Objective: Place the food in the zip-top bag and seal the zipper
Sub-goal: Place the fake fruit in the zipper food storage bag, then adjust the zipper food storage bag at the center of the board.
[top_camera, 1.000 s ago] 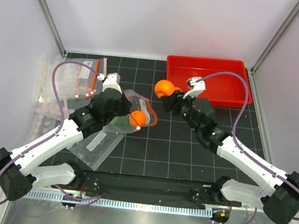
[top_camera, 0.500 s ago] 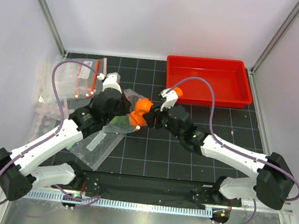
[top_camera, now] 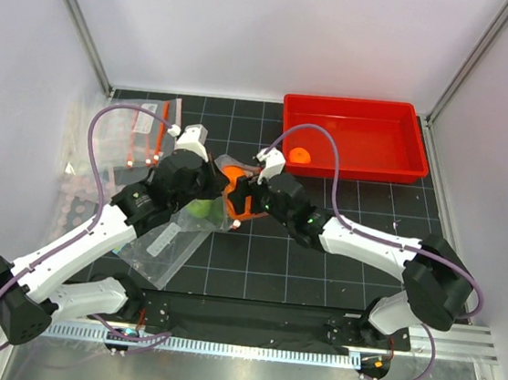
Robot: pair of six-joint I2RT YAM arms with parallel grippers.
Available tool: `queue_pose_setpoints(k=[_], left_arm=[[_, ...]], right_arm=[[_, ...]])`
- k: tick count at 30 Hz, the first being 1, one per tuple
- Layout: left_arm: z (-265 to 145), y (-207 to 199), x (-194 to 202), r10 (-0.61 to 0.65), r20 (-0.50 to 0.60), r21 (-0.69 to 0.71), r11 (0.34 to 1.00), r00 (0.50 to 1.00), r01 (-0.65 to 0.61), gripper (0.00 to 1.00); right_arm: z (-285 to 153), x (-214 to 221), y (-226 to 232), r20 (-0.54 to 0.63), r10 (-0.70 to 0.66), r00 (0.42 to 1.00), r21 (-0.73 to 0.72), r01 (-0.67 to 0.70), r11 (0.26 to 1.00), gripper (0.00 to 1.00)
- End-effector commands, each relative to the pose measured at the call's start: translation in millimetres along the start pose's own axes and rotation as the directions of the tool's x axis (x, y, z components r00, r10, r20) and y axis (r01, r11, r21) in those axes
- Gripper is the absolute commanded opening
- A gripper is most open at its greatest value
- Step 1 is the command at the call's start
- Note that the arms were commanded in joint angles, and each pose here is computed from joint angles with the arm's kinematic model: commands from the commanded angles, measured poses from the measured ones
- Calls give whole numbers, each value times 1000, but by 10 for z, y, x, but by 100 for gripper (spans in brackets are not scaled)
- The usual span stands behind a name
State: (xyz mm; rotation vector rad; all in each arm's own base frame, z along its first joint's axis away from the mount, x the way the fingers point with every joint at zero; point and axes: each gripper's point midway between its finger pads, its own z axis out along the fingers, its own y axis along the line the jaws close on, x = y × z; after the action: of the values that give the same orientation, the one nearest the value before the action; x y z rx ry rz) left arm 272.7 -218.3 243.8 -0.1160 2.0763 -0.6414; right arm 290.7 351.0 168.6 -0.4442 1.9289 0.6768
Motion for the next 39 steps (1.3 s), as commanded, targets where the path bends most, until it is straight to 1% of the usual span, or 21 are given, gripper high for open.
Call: queue_pose_setpoints(k=[1,4,7,8,10,11,12,14,16,18,21,26,29,30,32,33,35,36,38,39], left_arm=[[-85,-210,-235,-38,61,79,996,997,33,0],[-62,-171,-237,-42,60,57,998,997,39,1],[-65,-96,-274,-55,75,28,998,996,53,0],[-63,-70,-285,-58,80,20,998,995,56,0],[-59,11,-305,-58,93,-12,998,994,60,0],[-75,33,-326,-64,103,-22,998,993,66,0],[-71,78,-338,-64,113,-39,997,992,69,1],[-84,140,-380,-69,134,-68,995,989,79,0],[-92,211,-401,-70,150,-97,992,986,85,0],[-120,246,-420,-72,161,-111,990,984,90,0],[-193,284,-488,-81,203,-118,987,976,106,0],[-290,351,-549,-91,253,-124,984,963,125,0],[-307,368,-567,-91,265,-129,983,960,129,0],[-312,367,-574,-91,266,-130,983,960,129,0],[-304,373,-565,-88,262,-134,983,961,126,0],[-304,372,-565,-89,262,-133,983,961,128,0],[-297,349,-563,-91,259,-123,984,962,126,1],[-296,324,-570,-92,257,-113,986,962,124,1],[-276,240,-525,-95,226,-73,991,970,114,1],[-268,146,-499,-101,202,-28,994,974,109,0]], right_arm=[[-38,-444,183,127,29,991,-58,-22,998,87],[-118,-456,167,134,37,990,-57,-29,998,90],[-228,-492,117,136,43,990,-33,-39,999,89],[-285,-544,114,149,44,988,-29,-40,999,88],[-337,-523,34,133,51,990,15,-53,998,83],[-384,-535,-46,126,53,991,60,-61,996,81],[-408,-542,-80,120,56,991,82,-66,994,77],[-450,-530,-176,97,64,993,147,-78,986,76],[-438,-524,-210,90,70,994,170,-84,982,75],[-404,-428,-267,53,79,995,212,-89,973,74],[-301,-310,-294,13,88,996,234,-89,968,73],[-167,-167,-261,-33,111,993,229,-100,968,70],[-101,-89,-216,-67,126,990,217,-109,970,60],[-99,-84,-207,-69,127,990,215,-109,971,49],[-155,-155,-196,-53,130,990,207,-116,971,35],[-198,-216,-187,-40,132,990,204,-121,972,19],[-316,-349,-204,-17,125,992,218,-118,969,6],[-464,-557,-188,29,128,991,210,-131,969,1],[-708,-904,-126,82,116,990,190,-129,973,1],[-782,-1011,-100,92,112,989,185,-127,974,1]])
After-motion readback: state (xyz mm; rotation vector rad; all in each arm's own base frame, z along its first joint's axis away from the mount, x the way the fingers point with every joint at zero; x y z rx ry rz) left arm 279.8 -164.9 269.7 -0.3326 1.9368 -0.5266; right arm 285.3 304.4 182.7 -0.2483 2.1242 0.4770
